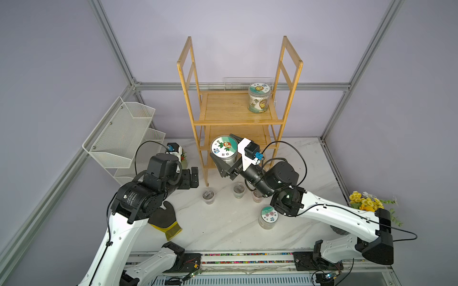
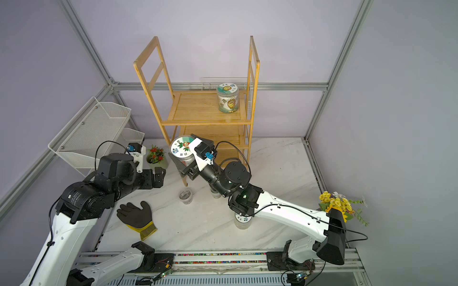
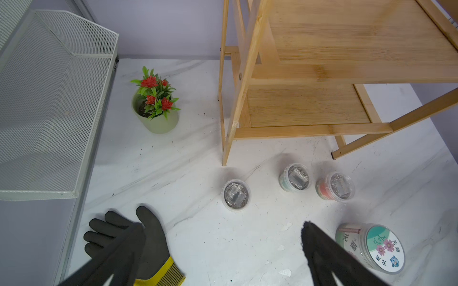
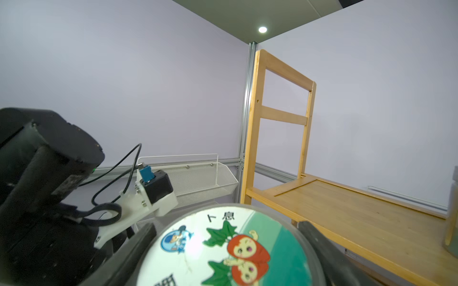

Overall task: Place the seed container on the shelf
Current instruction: Place the seed jar on the shelf.

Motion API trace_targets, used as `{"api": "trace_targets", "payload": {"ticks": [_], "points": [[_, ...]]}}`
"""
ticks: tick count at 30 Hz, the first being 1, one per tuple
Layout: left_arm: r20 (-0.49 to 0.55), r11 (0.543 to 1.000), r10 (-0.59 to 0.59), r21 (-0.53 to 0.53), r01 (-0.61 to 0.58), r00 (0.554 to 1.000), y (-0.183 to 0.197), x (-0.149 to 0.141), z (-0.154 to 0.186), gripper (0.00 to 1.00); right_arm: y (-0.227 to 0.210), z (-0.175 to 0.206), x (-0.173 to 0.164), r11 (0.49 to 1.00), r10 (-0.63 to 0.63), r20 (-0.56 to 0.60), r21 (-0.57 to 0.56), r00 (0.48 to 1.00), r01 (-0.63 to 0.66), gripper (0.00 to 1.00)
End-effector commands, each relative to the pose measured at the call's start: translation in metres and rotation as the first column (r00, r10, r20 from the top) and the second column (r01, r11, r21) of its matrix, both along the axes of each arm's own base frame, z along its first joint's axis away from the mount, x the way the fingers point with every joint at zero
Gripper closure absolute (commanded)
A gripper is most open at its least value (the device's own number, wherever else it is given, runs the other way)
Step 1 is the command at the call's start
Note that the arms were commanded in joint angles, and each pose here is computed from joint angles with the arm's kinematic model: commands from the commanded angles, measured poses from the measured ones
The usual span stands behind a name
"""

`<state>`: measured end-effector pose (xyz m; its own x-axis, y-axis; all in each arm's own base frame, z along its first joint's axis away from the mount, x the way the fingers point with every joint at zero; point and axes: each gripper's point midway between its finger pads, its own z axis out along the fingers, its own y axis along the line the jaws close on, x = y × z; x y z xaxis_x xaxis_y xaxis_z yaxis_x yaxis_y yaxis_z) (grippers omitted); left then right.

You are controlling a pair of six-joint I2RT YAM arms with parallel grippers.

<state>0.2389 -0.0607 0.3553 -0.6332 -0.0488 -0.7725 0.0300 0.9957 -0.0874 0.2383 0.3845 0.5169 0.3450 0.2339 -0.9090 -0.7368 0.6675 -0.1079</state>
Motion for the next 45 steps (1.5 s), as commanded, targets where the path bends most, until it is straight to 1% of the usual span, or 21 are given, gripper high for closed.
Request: {"api": "trace_targets", "payload": {"ticks": [1,16,26,33,34,40,45], "points": [[0.036,0.998,-0.006,-0.06,0.008,0.999,-0.006,0.005,0.008,0.0,-0.013,0.035,0.008,0.997,-0.052,0.046,0.067,0.998,0.048,0.71],[0.01,0.996,-0.01,-0.089,0.011,1.0,-0.007,0.01,0.004,0.0,-0.01,0.082,0.062,0.976,-0.175,0.092,0.146,0.98,0.161,0.71],[0.002,0.995,-0.013,-0.094,0.013,1.0,-0.007,0.01,0.001,0.0,-0.003,0.106,0.101,0.969,-0.202,0.051,0.153,0.978,0.193,0.71],[0.002,0.995,-0.012,-0.1,0.012,1.0,-0.008,0.013,0.003,0.0,0.001,0.116,0.131,0.955,-0.253,0.027,0.164,0.967,0.245,0.71],[0.002,0.995,-0.012,-0.101,0.012,1.0,-0.008,0.013,0.003,0.01,0.003,0.114,0.136,0.955,-0.259,0.02,0.154,0.966,0.253,0.71],[-0.006,0.995,-0.015,-0.103,0.014,1.0,-0.009,0.016,0.003,0.0,-0.005,0.113,0.158,0.938,-0.301,-0.007,0.179,0.954,0.297,0.71],[-0.009,0.994,-0.018,-0.106,0.017,1.0,-0.01,0.017,0.001,0.0,-0.005,0.109,0.172,0.934,-0.301,-0.013,0.197,0.953,0.298,0.71]]}}
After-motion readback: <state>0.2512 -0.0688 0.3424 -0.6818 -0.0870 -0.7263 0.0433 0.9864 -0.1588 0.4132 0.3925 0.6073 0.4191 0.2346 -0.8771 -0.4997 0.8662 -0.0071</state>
